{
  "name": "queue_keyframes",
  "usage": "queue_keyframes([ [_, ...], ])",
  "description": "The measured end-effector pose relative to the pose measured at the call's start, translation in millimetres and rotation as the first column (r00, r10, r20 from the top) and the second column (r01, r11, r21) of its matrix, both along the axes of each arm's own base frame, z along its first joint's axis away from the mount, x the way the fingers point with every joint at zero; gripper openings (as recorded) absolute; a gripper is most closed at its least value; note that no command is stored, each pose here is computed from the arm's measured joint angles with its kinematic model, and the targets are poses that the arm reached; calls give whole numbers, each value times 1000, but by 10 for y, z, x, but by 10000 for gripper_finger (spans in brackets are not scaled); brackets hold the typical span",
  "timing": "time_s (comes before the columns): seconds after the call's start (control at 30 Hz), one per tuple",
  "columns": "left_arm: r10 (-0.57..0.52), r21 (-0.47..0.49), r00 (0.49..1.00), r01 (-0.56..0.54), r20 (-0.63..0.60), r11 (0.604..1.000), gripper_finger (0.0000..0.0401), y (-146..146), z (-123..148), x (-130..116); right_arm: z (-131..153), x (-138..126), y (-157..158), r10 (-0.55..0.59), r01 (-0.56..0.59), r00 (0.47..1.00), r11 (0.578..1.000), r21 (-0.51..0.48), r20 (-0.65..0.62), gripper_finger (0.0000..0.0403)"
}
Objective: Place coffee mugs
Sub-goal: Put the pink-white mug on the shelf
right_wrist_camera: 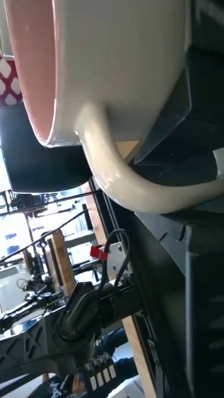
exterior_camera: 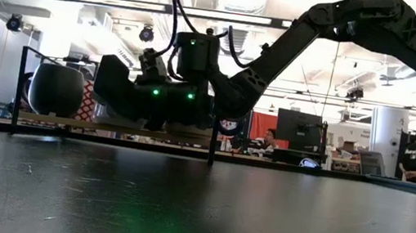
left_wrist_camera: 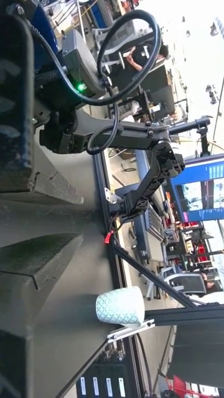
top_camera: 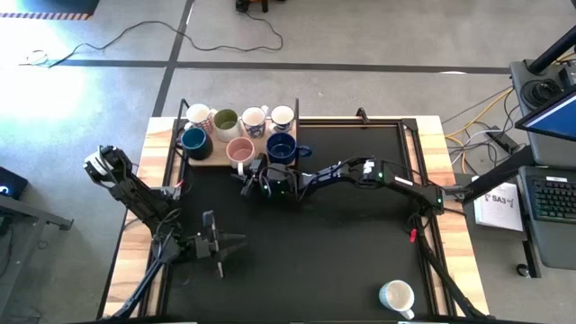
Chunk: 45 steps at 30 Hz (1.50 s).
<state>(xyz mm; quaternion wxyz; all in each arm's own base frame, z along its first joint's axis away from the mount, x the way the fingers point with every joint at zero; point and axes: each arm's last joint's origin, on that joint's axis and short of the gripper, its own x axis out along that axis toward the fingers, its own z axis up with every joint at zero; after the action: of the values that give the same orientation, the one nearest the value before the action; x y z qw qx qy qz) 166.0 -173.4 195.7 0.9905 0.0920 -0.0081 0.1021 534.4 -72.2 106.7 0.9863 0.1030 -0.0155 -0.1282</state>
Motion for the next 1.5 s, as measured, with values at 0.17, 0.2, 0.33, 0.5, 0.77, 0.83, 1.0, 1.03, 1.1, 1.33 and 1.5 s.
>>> queue_keyframes([
  [0.17,0,1,1000,0,-1,1000,66,3,-6,-3,2,-6,-41,-6,6,1000,1000,0,0,107],
  [0.2,0,1,1000,0,-1,1000,66,3,-6,-3,2,-8,-54,-9,9,1000,1000,1,1,107],
  [0.33,0,1,1000,0,-1,1000,66,4,-6,-3,4,-17,-115,-19,19,1000,1000,1,1,107],
  [0.5,0,0,1000,0,-1,1000,66,4,-6,-3,5,-19,-129,-25,25,1000,1000,3,1,107],
  [0.77,0,0,1000,0,-1,1000,66,4,-6,-3,12,-17,-113,-23,23,1000,1000,20,7,107],
  [0.83,0,-2,1000,0,0,1000,66,4,-6,-3,11,-15,-100,-21,21,1000,1000,20,7,107],
  [1.0,0,-4,1000,0,0,1000,66,4,-6,-3,55,-18,-84,-35,36,997,999,19,-62,107],
  [1.03,0,-5,1000,0,1,1000,66,4,-5,-3,77,-25,-88,-56,58,994,998,20,-96,107],
  [1.1,0,-4,1000,0,0,1000,66,4,-6,-3,121,-38,-88,-91,93,985,996,6,-148,107],
  [1.33,-1,-5,1000,1,1,1000,66,3,-5,-4,208,-62,-80,-106,103,970,994,-25,-217,107],
  [1.5,-1,-5,1000,1,1,1000,66,3,-5,-4,278,-67,-31,-77,76,970,997,-12,-231,107],
])
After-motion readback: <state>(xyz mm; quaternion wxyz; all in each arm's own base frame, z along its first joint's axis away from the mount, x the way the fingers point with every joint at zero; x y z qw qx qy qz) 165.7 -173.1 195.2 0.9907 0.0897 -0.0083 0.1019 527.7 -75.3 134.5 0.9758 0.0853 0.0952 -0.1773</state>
